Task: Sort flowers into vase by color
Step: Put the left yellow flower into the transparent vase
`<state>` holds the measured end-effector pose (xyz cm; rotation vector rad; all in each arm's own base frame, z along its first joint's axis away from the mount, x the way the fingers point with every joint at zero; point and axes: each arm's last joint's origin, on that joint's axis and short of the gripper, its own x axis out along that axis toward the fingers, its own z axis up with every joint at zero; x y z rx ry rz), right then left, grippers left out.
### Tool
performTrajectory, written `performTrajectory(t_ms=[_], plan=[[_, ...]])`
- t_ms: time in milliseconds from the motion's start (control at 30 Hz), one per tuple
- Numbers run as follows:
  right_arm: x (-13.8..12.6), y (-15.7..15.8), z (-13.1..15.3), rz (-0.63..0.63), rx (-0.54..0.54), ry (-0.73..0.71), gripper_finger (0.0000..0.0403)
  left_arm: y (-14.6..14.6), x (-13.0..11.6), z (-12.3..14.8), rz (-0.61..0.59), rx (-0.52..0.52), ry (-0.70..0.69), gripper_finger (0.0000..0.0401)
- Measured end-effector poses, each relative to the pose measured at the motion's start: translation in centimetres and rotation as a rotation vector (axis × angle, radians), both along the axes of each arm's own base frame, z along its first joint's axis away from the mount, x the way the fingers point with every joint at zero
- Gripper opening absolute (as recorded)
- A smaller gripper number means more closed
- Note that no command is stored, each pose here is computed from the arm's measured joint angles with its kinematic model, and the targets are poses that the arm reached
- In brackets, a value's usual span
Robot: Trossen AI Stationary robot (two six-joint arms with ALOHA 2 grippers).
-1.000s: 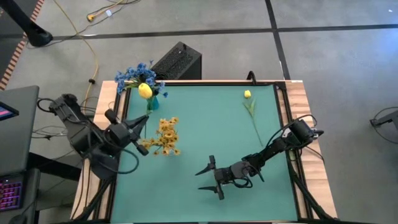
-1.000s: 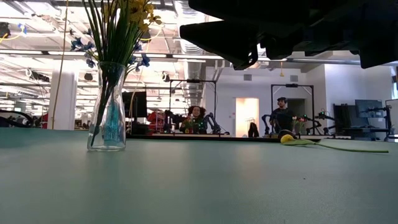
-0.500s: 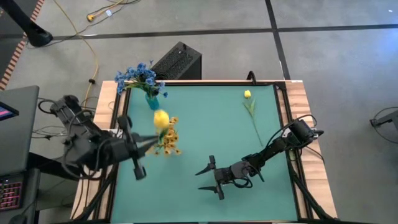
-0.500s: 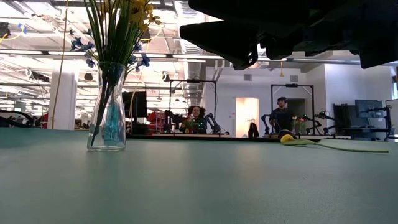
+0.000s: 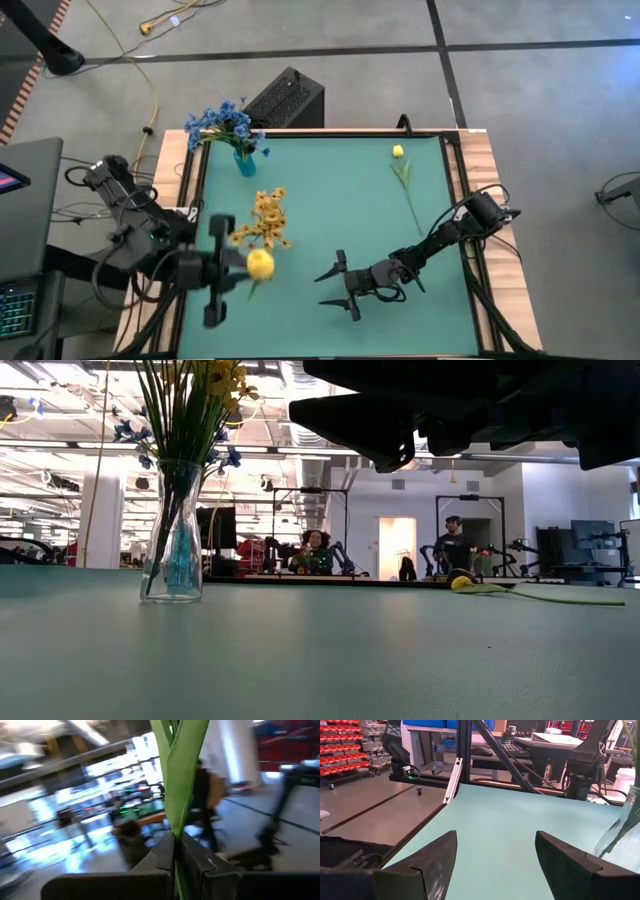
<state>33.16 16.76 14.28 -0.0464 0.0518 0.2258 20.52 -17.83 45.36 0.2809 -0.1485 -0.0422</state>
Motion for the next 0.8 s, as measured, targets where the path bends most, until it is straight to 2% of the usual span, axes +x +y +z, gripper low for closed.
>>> performTrajectory(t_ms=[233,333,567,800], plan=[[0.0,0.0,0.0,0.0,-0.001,0.002,0.0296,-2.6,-0.1,-3.7,-0.16,0.082,0.041,0.0],[0.0,0.0,0.0,0.0,-0.001,0.003,0.0296,-3.5,-0.1,-5.1,-0.181,0.145,0.063,0.0],[0.0,0.0,0.0,0.0,0.0,0.003,0.0296,-3.4,0.6,-7.4,-0.114,0.204,0.1,0.0],[0.0,0.1,-0.1,0.002,-0.002,0.007,0.0296,-2.3,1.7,-9.8,-0.047,0.21,0.118,0.0]])
